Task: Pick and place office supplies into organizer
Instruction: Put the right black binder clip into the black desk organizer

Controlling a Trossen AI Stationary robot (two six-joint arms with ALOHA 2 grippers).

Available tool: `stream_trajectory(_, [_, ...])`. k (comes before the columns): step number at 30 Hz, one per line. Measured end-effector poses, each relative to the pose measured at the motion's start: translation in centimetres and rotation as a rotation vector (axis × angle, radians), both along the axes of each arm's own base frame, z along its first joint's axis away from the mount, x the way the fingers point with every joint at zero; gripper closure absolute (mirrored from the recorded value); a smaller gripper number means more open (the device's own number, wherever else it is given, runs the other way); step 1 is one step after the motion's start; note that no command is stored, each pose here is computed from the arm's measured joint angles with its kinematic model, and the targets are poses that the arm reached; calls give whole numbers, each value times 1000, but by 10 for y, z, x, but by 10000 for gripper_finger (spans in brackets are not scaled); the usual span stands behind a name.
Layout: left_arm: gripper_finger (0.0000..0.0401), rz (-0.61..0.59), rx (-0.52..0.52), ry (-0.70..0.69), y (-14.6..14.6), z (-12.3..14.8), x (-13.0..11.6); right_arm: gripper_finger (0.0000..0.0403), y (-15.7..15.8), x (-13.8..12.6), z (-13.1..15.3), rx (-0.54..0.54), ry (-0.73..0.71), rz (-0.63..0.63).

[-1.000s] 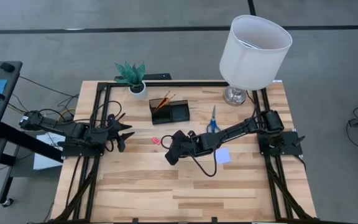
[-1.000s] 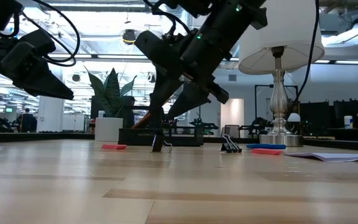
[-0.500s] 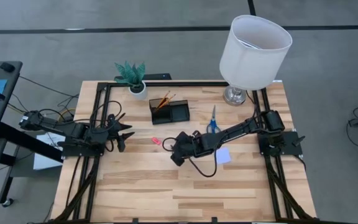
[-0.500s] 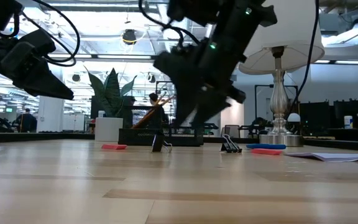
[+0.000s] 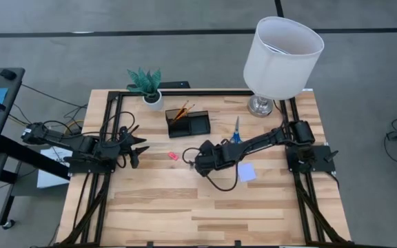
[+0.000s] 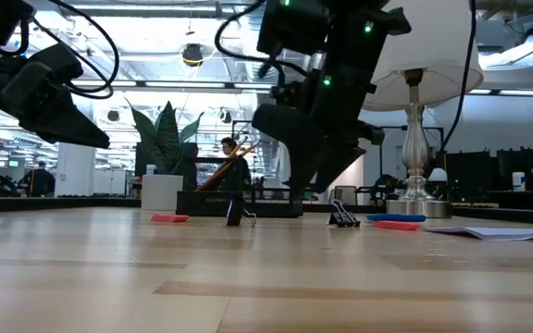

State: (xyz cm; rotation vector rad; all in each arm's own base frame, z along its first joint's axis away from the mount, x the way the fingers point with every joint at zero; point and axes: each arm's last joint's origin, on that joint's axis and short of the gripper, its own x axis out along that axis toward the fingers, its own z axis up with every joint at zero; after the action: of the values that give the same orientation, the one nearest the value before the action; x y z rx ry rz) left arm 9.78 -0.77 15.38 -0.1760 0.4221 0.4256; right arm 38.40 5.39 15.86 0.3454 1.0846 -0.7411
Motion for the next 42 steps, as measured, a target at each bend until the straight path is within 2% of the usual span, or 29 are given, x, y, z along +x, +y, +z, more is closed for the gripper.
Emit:
stream_trajectory(4, [242,0,0,0,0,0,0,220,-10,0,6,4,41,-31])
stream_trajectory(8, [242,0,0,0,0,0,0,221,-16,-1,14,67,89,-57])
stream_trajectory(19, [242,0,0,0,0,0,0,204,-15,-13,12,116,214,-123])
stream_trajectory(28, [242,0,0,0,0,0,0,204,-13,-4,12,127,130,-85])
stream_trajectory(36, [242,0,0,0,0,0,0,205,-16,-4,11,126,131,-87])
stream_trajectory(42, [242,0,0,0,0,0,0,205,-16,-11,-2,128,150,-108])
